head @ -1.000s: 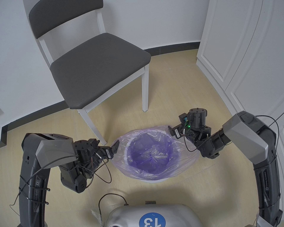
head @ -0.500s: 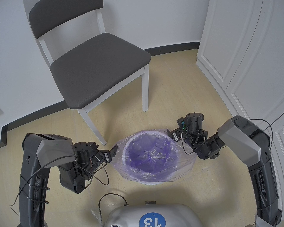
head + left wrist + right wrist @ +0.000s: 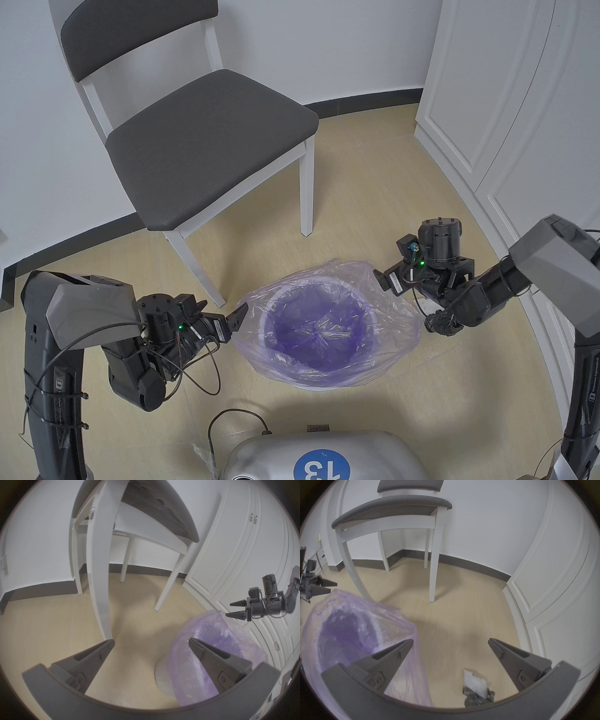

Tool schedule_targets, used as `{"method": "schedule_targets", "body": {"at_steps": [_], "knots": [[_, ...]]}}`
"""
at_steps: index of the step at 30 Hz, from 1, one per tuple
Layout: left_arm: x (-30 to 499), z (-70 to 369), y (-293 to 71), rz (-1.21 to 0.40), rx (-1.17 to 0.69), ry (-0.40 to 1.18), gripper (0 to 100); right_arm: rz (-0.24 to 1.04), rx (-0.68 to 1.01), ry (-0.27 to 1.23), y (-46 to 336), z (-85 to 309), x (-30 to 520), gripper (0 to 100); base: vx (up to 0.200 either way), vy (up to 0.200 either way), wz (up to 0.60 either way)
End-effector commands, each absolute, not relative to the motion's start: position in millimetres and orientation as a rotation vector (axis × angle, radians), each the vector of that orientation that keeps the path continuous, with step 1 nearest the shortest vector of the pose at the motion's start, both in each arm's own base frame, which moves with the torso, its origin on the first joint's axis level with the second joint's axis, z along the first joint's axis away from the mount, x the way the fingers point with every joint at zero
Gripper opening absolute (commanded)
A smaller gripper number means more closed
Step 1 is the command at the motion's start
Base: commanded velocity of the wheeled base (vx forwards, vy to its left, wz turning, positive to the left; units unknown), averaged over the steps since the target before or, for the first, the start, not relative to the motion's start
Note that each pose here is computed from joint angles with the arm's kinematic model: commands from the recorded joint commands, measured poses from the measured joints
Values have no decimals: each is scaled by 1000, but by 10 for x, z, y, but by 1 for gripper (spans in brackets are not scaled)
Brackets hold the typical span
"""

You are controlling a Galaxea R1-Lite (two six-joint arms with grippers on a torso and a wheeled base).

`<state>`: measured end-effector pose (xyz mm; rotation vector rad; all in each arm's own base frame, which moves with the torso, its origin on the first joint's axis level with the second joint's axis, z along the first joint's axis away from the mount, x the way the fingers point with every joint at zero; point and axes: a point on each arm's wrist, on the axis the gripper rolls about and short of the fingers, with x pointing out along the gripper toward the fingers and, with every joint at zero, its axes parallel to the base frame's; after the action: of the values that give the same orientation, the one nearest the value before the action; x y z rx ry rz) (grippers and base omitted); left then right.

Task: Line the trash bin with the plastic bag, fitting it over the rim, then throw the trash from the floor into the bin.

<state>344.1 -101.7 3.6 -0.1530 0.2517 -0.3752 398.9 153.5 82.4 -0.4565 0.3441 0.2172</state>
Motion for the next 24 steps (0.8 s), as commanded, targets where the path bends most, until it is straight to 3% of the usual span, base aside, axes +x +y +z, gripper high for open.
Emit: {"method": "schedule_targets", "body": {"at_steps": [1, 14, 24], "knots": [[3326, -4, -990, -416, -118, 293, 100, 214, -476, 361, 1400, 978, 3656, 100, 0, 0, 0], [3287, -282, -936, -428, -64, 376, 100, 261, -548, 473, 1282, 427, 3214, 100, 0, 0, 0], [3313, -536, -883, -418, -22, 433, 100, 265, -553, 499, 1304, -25, 3267, 100, 0, 0, 0]]}}
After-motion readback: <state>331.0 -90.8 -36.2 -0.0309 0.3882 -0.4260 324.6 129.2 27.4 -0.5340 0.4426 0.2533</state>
